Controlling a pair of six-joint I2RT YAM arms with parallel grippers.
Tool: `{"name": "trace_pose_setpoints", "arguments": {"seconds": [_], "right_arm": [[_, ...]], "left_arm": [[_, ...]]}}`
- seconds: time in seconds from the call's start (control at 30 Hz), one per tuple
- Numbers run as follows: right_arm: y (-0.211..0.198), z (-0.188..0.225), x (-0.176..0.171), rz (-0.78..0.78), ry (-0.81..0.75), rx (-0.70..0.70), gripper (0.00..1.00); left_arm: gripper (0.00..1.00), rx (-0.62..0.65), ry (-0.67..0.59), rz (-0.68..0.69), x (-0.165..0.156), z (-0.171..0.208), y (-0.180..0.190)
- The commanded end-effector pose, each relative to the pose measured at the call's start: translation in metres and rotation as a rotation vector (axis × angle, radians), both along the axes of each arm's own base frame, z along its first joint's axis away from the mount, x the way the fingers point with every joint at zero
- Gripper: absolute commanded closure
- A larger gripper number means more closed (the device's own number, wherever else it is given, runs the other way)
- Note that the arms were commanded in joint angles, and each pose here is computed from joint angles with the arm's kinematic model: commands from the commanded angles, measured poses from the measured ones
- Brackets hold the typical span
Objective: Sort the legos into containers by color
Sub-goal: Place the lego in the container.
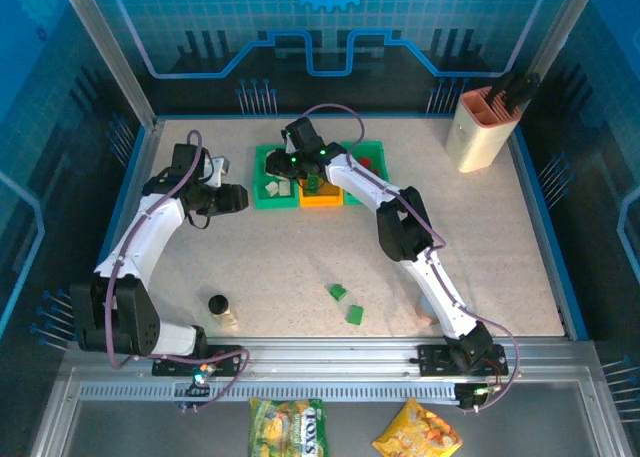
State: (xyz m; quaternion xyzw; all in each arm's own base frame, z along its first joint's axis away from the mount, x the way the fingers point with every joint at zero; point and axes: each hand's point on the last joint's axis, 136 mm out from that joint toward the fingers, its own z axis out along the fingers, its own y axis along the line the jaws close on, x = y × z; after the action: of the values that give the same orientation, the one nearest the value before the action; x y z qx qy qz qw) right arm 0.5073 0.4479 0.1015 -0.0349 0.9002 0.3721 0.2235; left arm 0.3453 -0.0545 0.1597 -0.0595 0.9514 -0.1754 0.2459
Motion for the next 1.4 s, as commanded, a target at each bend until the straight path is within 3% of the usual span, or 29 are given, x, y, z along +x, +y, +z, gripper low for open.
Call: {"name": "trace_pose_setpoints", "arguments": {"seconds": [0.0, 0.2, 0.87, 1.17, 1.37], "right_arm": [[0.013, 0.009, 0.002, 0.022, -0.019, 0.060, 0.67], [0.014, 0.015, 0.000, 0.036, -0.028, 0.066, 0.59], [-0.013, 0.055, -0.028, 0.114, -0.073, -0.003, 0.59], [-0.043, 0.061, -0.059, 0.200, -0.106, -0.149, 0.59], [-0.068, 0.057, -0.091, 0.265, -0.132, -0.318, 0.59]], "left_arm": [[0.47, 0.005, -0.002, 0.003, -0.005, 0.001, 0.004], [0.47, 0.006, -0.002, 0.005, -0.005, 0.001, 0.004], [0.47, 0.008, -0.003, 0.004, -0.004, 0.001, 0.004], [0.47, 0.009, -0.003, 0.004, -0.004, 0.002, 0.005], [0.47, 0.011, -0.004, 0.005, -0.004, 0.002, 0.005]]}}
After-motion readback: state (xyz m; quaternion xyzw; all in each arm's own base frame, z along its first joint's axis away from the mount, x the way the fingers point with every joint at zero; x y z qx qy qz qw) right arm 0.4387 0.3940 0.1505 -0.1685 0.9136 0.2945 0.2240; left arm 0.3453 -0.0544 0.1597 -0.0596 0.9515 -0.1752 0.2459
